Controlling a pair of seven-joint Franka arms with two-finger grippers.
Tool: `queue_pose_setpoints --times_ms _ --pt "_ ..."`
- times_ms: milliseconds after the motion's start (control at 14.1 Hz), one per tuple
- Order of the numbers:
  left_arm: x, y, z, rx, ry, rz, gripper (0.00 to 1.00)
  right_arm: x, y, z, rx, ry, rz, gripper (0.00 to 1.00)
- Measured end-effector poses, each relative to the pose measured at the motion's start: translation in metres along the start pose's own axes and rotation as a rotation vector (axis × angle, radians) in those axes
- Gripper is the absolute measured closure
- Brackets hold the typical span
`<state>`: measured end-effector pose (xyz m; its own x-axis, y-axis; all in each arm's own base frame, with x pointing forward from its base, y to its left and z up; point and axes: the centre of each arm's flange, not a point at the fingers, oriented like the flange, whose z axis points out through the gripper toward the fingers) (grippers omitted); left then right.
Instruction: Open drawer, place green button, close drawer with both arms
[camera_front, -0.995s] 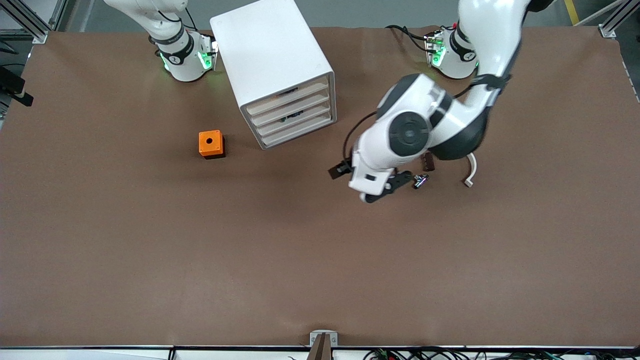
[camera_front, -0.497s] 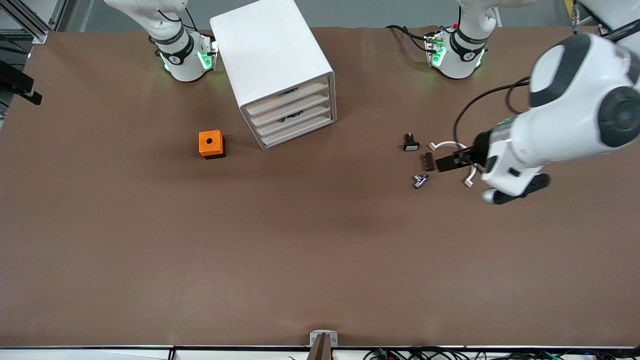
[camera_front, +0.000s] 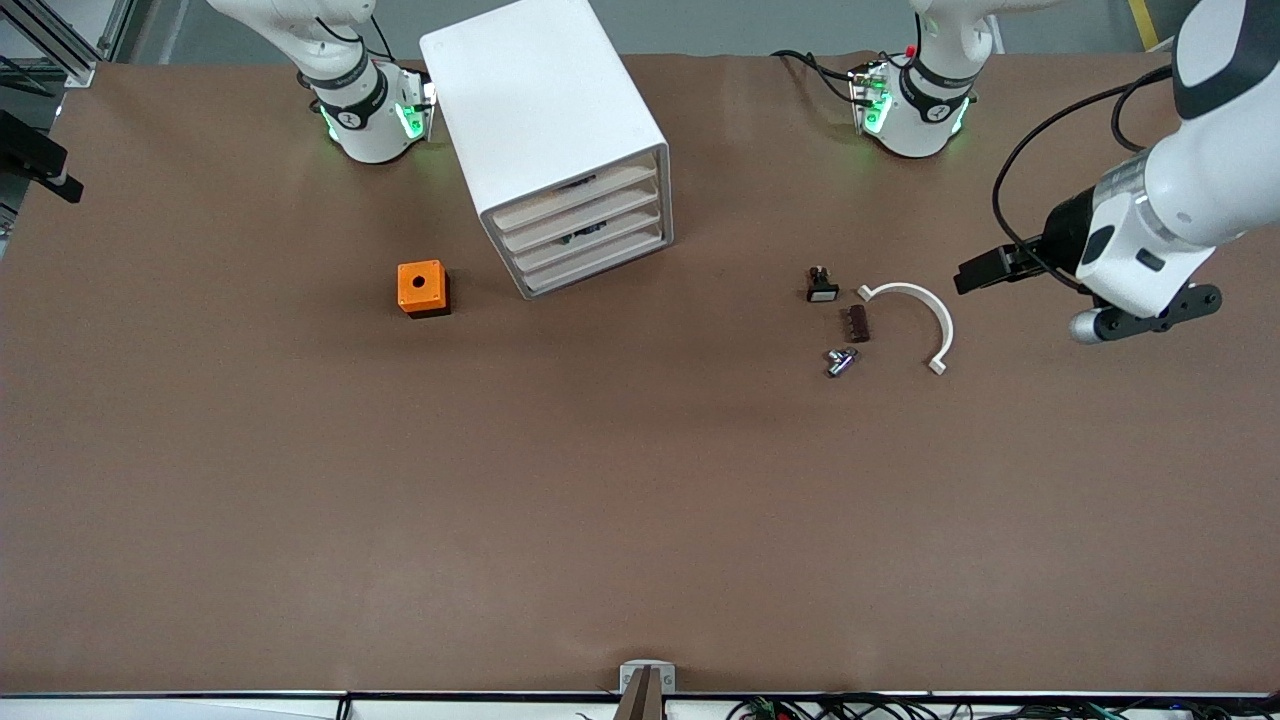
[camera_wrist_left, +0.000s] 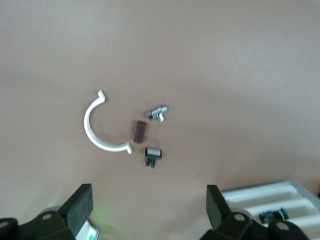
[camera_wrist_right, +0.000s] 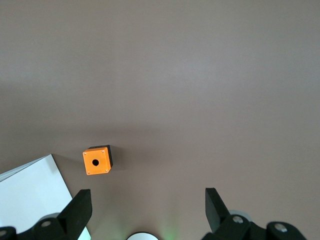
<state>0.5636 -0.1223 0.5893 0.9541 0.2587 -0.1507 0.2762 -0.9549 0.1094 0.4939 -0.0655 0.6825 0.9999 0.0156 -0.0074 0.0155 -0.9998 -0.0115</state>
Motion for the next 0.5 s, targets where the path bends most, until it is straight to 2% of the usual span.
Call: queue_pose_setpoints --times_ms 142,355,497 --pt "-0.008 -0.004 0.0 -0.017 0.087 -0.011 0.0 0.0 0.0 0.0 -0.001 0.004 -0.007 0.0" --pt "-0.007 -0.039 -0.005 -0.02 0.136 -0.052 0.0 0.0 0.002 0.0 -0.001 0.009 -0.028 0.0" --pt "0.0 -0.069 -0.02 -0.022 0.161 -0.029 0.0 0.0 0.005 0.0 -0.001 0.009 -0.03 0.0"
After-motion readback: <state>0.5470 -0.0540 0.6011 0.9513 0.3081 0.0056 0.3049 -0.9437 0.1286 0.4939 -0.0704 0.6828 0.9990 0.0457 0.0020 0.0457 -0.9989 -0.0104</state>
